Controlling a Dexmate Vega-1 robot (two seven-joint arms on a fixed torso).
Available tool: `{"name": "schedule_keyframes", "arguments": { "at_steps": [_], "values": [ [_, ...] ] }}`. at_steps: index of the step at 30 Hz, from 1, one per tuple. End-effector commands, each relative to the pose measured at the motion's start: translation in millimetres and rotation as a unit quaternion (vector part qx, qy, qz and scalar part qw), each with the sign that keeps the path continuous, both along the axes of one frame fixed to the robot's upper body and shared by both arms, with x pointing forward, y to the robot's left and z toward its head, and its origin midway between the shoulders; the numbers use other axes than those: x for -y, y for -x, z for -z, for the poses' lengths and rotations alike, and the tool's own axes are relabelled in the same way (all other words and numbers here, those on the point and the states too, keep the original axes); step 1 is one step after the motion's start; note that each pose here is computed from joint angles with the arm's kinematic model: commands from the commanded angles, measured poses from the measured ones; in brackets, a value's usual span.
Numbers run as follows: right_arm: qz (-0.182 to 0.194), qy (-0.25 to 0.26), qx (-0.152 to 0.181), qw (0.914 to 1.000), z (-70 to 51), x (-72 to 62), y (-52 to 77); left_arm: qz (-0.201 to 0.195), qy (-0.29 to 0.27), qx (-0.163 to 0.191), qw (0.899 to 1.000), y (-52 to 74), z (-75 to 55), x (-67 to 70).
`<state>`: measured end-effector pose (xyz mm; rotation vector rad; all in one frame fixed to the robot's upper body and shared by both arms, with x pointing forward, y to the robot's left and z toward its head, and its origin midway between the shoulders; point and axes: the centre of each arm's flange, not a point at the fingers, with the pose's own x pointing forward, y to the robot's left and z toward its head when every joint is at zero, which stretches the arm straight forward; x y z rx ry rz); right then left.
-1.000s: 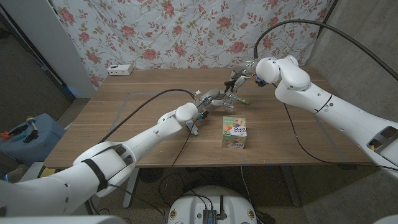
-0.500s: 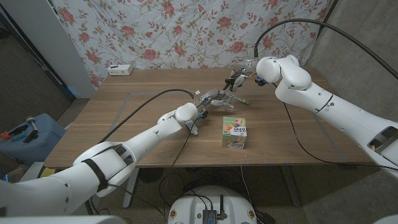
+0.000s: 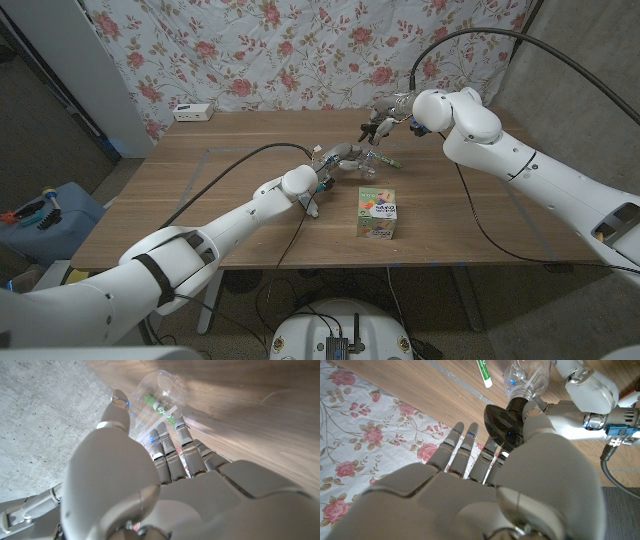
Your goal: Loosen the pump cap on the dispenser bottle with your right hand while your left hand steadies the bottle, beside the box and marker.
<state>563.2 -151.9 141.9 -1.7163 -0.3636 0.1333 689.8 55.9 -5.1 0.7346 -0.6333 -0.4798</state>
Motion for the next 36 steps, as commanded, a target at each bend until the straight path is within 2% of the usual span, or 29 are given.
{"name": "schedule_keyframes", "arguments": {
  "at_steps": [1,36],
  "values": [
    [0.001,-0.002,0.002,1.0000,-2.0,0.2,1.3,0.000,0.001,0.000,1.000,-0.1,-0.4,0.3],
    [-0.001,-0.010,0.010,0.9999,-22.7,0.2,25.7,-0.005,0.009,0.005,1.000,-0.6,2.0,-2.8]
  ]
}}
